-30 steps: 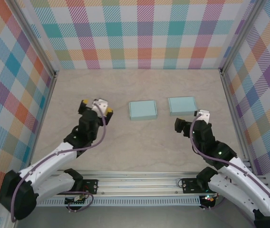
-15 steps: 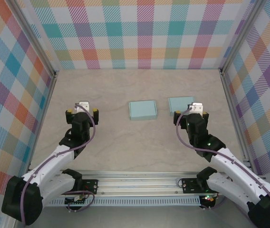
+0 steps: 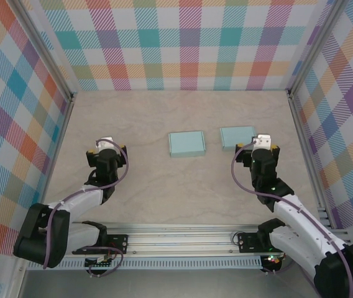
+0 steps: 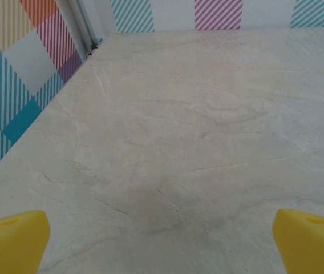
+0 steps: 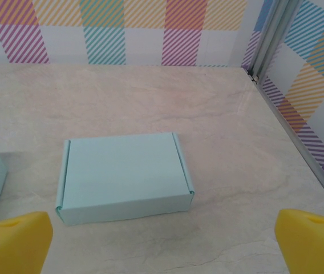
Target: Fold the paper box
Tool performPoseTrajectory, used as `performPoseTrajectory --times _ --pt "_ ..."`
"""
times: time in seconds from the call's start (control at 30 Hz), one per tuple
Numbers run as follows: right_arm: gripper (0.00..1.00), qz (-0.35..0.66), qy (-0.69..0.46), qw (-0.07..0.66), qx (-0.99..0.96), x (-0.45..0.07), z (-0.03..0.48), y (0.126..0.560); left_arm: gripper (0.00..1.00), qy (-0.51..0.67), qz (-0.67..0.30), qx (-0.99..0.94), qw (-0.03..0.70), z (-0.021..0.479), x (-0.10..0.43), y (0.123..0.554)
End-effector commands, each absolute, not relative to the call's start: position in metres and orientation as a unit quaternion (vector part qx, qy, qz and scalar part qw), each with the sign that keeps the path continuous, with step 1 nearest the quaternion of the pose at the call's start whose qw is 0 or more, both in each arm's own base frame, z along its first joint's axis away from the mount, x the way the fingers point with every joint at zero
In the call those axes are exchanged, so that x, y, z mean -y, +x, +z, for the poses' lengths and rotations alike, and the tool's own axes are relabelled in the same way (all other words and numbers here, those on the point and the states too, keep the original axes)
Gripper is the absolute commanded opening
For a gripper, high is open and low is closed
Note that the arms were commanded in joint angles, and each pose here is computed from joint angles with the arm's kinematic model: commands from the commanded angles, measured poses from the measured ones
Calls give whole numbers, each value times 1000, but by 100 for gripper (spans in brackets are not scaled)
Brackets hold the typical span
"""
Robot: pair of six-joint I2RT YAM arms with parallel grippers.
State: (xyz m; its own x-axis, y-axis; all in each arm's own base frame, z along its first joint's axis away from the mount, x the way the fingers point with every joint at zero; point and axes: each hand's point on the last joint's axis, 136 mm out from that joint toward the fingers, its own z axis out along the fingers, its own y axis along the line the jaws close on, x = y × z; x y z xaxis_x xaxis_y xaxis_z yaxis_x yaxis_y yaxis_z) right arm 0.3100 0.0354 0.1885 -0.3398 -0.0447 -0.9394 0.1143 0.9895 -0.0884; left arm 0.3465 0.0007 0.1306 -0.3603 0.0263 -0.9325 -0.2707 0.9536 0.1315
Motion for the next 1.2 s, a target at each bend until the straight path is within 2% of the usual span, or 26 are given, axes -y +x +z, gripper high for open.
performPoseTrajectory --times 0.0,0.43,0.67,0.83,0.87,1.17 --pt "100 -54 24 592 -804 -37 195 317 100 -70 122 -790 597 143 0 354" --pt "100 -47 38 595 -801 -31 191 321 100 17 65 -803 592 116 32 367" --pt "100 -49 28 610 -791 -27 188 323 100 4 45 -808 587 101 31 378" --pt "100 -29 30 639 -768 -20 181 326 100 -54 37 -823 564 84 7 398" --pt "100 -24 27 640 -768 -19 178 328 100 -59 24 -837 544 79 4 395" --pt "100 -19 -6 630 -776 -20 152 348 100 -59 17 -835 547 80 4 397"
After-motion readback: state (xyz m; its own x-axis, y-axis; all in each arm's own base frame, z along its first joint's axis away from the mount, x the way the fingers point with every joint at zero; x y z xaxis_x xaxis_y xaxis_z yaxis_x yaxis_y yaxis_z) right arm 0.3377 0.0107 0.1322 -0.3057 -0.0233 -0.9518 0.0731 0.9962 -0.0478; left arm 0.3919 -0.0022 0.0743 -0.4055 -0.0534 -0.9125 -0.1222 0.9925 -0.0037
